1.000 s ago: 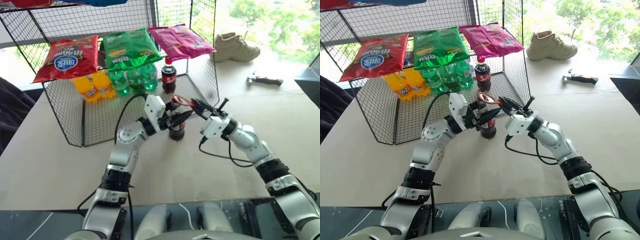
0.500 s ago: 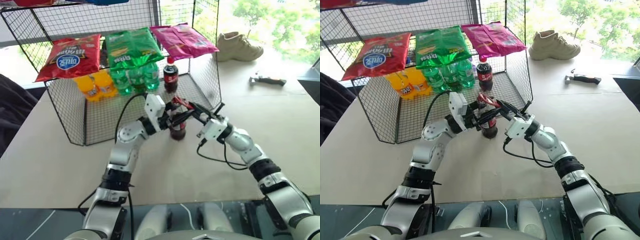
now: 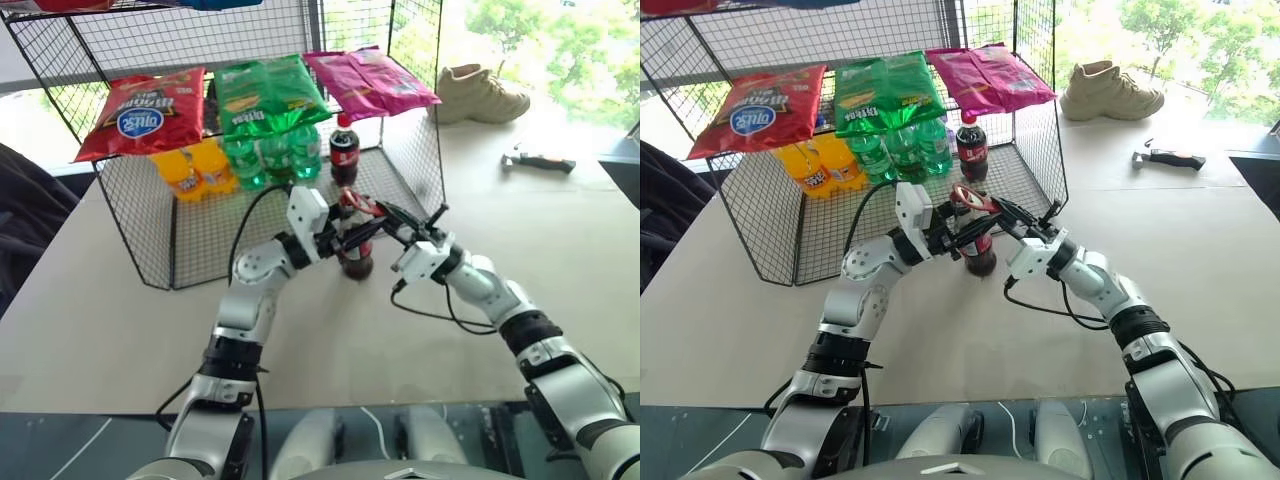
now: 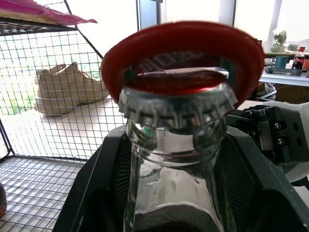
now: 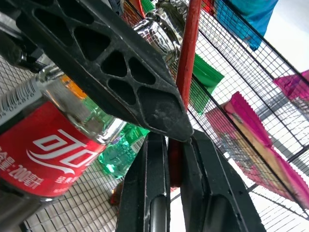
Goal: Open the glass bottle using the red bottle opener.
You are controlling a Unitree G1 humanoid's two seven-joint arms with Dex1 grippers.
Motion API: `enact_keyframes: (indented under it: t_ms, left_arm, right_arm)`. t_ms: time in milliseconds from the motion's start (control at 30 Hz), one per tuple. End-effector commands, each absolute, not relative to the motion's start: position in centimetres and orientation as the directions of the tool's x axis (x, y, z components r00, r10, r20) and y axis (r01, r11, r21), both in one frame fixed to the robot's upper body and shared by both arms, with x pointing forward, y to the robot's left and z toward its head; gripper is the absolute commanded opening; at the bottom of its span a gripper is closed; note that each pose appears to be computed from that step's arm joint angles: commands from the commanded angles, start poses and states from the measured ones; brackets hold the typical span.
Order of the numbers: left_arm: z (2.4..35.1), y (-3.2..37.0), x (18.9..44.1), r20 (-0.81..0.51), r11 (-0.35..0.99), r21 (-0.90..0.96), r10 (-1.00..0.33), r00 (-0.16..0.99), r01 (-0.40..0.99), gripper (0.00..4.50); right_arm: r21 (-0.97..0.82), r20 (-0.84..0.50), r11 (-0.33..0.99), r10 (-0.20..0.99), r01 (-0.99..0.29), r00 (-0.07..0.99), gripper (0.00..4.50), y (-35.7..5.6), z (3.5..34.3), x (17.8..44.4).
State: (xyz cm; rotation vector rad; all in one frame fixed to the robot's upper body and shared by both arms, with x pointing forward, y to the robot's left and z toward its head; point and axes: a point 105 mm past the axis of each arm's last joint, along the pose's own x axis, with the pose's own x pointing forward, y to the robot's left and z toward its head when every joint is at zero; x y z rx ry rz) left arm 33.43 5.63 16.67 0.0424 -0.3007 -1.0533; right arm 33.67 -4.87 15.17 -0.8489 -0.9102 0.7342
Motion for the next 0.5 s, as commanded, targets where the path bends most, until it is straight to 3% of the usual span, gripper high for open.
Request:
enact_keyframes:
  t_ms: [33, 200, 500]
  left_arm:
    - [17.1, 4.1, 33.6, 0.212, 0.473, 0.189, -0.875, 0.435, 0.860, 2.09]
    - [17.0, 3.9, 33.6, 0.209, 0.464, 0.185, -0.880, 0.427, 0.866, 2.09]
    - [16.8, 3.5, 33.7, 0.209, 0.460, 0.181, -0.882, 0.422, 0.869, 2.09]
  right_arm:
    - [-0.961, 0.104, 0.165, 0.960, -0.222, 0.261, 0.00, -1.3, 10.8, 30.8]
    - [-0.987, 0.064, 0.107, 0.948, -0.122, 0.312, 0.00, -3.3, 12.0, 32.6]
    - [-0.994, 0.053, 0.082, 0.937, -0.070, 0.346, 0.00, -4.9, 12.8, 33.6]
